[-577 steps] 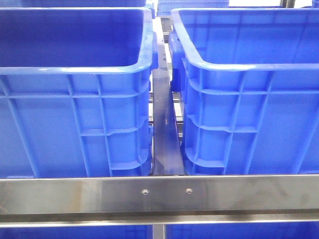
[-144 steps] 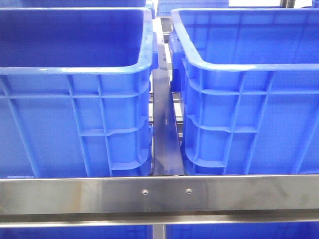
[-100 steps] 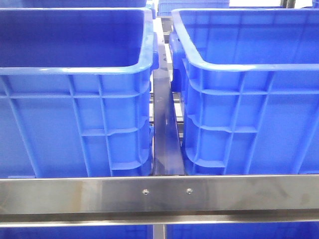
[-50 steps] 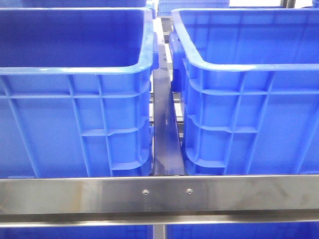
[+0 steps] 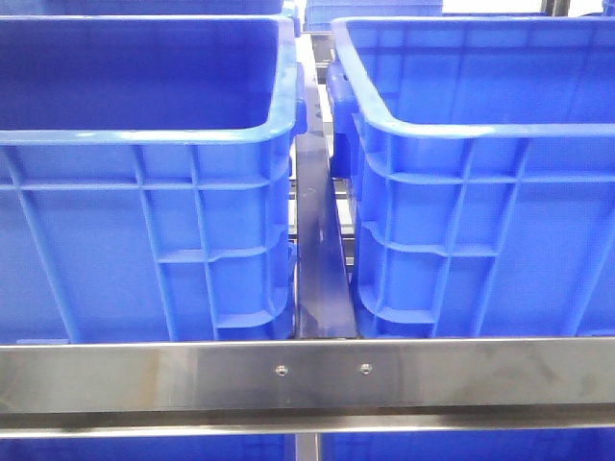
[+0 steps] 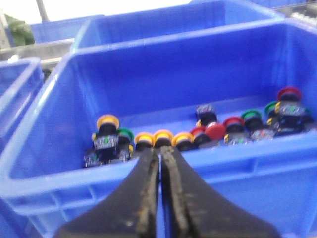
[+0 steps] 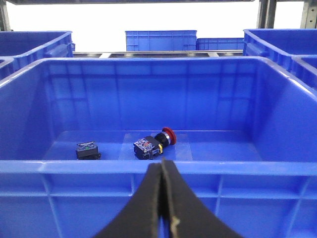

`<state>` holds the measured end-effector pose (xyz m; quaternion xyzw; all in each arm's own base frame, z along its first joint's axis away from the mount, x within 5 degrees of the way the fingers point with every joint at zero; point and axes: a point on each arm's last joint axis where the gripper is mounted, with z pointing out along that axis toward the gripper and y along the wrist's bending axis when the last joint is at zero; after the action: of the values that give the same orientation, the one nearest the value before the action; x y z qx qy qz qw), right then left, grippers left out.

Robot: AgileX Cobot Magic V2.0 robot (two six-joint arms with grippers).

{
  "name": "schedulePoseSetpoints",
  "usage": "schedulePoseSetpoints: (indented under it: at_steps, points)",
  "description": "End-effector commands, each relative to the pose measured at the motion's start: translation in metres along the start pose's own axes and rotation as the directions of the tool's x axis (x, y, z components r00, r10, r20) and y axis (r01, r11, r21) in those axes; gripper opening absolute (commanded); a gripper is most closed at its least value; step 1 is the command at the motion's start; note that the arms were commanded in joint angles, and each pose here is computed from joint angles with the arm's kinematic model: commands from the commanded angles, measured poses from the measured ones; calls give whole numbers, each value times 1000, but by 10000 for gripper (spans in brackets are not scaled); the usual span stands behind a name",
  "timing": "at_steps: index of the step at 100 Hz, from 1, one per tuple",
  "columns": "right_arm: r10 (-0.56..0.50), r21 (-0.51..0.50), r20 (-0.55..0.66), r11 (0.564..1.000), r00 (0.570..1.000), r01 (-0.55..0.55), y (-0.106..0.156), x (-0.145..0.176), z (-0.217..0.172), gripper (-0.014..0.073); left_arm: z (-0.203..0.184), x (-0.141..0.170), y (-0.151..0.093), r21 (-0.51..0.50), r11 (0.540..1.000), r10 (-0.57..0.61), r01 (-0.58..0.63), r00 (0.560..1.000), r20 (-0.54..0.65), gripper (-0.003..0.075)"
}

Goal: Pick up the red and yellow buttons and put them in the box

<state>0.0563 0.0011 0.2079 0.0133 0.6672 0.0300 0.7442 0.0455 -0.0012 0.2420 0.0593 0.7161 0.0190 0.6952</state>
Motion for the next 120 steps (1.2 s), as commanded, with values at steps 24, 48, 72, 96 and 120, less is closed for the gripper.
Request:
schedulePoseSetpoints:
  at_steps: [24, 48, 72, 96, 120]
  points:
    - [-9, -1, 100, 1000, 995, 9, 0, -9, -2, -60, 3, 7, -3, -4, 1000, -23, 24, 982, 186, -19]
    - [-9, -1, 100, 1000, 995, 9, 0, -9, -2, -60, 7, 21, -5, 2, 1000, -25, 25, 971, 239, -19]
    - [-9, -1, 100, 1000, 995, 9, 0, -9, -2, -60, 7, 21, -5, 2, 1000, -25, 25, 971, 239, -19]
    - [-9, -1, 100, 1000, 995, 9, 0, -9, -2, -60, 7, 21, -5, 2, 1000, -25, 25, 971, 239, -19]
    - [-9, -1, 100, 1000, 995, 9, 0, -9, -2, -60, 7, 21, -5, 2, 1000, -25, 25, 971, 239, -19]
